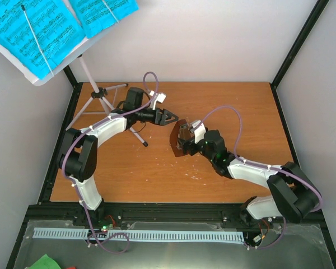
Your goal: Pack up the instrument practice props
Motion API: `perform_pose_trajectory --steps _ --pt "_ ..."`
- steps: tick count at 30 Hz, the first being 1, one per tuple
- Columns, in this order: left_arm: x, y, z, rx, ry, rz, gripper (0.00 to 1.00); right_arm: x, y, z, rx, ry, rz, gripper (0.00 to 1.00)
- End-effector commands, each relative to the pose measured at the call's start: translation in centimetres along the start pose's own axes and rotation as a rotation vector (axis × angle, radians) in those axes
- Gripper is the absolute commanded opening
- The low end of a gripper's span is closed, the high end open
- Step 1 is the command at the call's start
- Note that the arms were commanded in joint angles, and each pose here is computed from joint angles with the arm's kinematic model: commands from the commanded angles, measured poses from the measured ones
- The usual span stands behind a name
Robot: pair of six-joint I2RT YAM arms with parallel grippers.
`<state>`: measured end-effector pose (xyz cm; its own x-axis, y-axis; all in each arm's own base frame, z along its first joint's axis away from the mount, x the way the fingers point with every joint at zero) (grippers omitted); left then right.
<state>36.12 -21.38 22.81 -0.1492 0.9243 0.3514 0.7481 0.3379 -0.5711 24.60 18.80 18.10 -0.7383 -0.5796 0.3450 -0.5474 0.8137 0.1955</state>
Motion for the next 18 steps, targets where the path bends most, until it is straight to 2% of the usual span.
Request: perform_pose_trajectory --steps 1,3,10,15,18 --pt "0.4 -1.2 -1.0 -0.037 -0.034 0.072 0.79 -0.6 0.1 -1.6 0.016 -0.055 -0.015 0.95" --pt "0.3 -1.1 -1.0 -0.033 -0.035 0.087 0.75 -0.8 0.1 -1.7 0.015 -0.056 -0.013 0.93" --pt "-0.5 -0.5 -0.6 -0.002 -0.024 0.150 0.70 -1.3 0.1 -1.8 0.020 -0.062 -0.006 0.79" --pt "-1.0 -0.2 -0.3 0.014 -0.012 0.165 0.66 -1.7 -0.1 -1.7 0.021 -0.059 -0.002 0.75" --pt "-1.4 0.0 -0.1 0.020 -0.003 0.171 0.65 -1.7 0.0 -1.7 0.022 -0.059 -0.015 0.68"
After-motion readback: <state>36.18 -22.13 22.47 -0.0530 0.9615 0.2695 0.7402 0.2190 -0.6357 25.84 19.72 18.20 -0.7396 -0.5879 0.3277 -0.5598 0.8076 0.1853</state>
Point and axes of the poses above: each gripper's point midway between its finger pads, its own x axis back along the fingers, its own y axis along the line the jaws close on, z = x × y, the point moved 10 cm from there along x, back along the fingers, and after that the axes turned 9 degrees about -x, right-handed, at the moved point
